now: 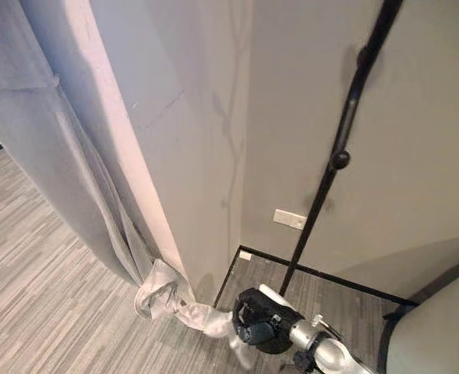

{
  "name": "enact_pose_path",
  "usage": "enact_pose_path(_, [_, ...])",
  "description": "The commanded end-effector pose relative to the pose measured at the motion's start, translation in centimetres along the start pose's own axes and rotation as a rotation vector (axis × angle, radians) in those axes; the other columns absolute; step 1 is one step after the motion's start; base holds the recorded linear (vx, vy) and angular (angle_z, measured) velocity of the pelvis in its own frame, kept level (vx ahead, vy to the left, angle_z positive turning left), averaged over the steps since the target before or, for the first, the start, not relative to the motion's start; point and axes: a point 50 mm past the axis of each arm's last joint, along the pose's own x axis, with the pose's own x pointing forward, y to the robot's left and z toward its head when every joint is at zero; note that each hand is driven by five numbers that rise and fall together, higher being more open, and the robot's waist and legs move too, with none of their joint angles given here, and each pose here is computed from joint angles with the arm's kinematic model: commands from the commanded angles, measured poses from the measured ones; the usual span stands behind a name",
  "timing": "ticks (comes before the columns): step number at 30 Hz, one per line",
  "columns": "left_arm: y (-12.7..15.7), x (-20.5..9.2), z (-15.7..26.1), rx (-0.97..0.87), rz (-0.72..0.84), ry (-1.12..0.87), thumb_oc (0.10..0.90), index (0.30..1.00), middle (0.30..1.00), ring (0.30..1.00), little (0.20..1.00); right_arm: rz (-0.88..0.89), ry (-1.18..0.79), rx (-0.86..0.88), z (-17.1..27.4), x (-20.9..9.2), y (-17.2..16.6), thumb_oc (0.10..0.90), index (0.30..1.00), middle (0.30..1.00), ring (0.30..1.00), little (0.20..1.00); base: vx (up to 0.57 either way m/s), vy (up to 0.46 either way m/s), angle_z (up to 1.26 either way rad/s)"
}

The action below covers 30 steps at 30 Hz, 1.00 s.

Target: Hang the clothes on the sofa on the clothes rack.

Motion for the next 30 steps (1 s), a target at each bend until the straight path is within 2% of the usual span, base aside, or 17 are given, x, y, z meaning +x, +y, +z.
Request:
enact_pose_path(1, [1.7,4.2,-0.5,-0.136,0.212,0.154,0.400,0.300,0.300,0.300,0.300,-0.007,-0.253,0.045,4.5,1.5,-1.6,0.800,0.900,0.900,0.900,0.900,-0.02,-0.044,-0.15])
enact_pose_path(10, [2.5,4.9,-0.6,-0.118,0.228,0.133,0.400,0.300,0.300,0.300,0.300,-0.040,-0.267,0.074,4.9,1.9,-1.7,0.800,0.900,0.900,0.900,0.900,0.02,-0.050,-0.13])
enact_pose_path(16, [3.0,4.7,-0.9,-0.074,0.216,0.112,0.400,0.300,0.300,0.300,0.300,-0.115,-0.179,0.008,2.9,-0.7,-2.9,0.800,0.900,0.900,0.900,0.900,0.03,-0.057,-0.02])
enact_pose_path(24, [3.2,4.0,-0.9,-0.043,0.212,0.094,0.400,0.300,0.300,0.300,0.300,-0.160,-0.144,-0.143,2.4,-2.4,-4.6,0.800,0.900,0.900,0.900,0.900,0.02,-0.033,0.01])
enact_pose_path(29, [3.8,4.3,-1.1,-0.021,0.234,0.089,0.400,0.300,0.300,0.300,0.300,-0.192,-0.016,-0.101,-0.6,-3.8,-3.7,0.800,0.900,0.900,0.900,0.900,0.01,-0.041,0.03])
enact_pose_path(30, [4.1,4.4,-1.2,-0.009,0.242,0.085,0.400,0.300,0.300,0.300,0.300,-0.204,0.072,-0.084,-2.5,-4.5,-3.0,0.800,0.900,0.900,0.900,0.900,0.00,-0.048,-0.01])
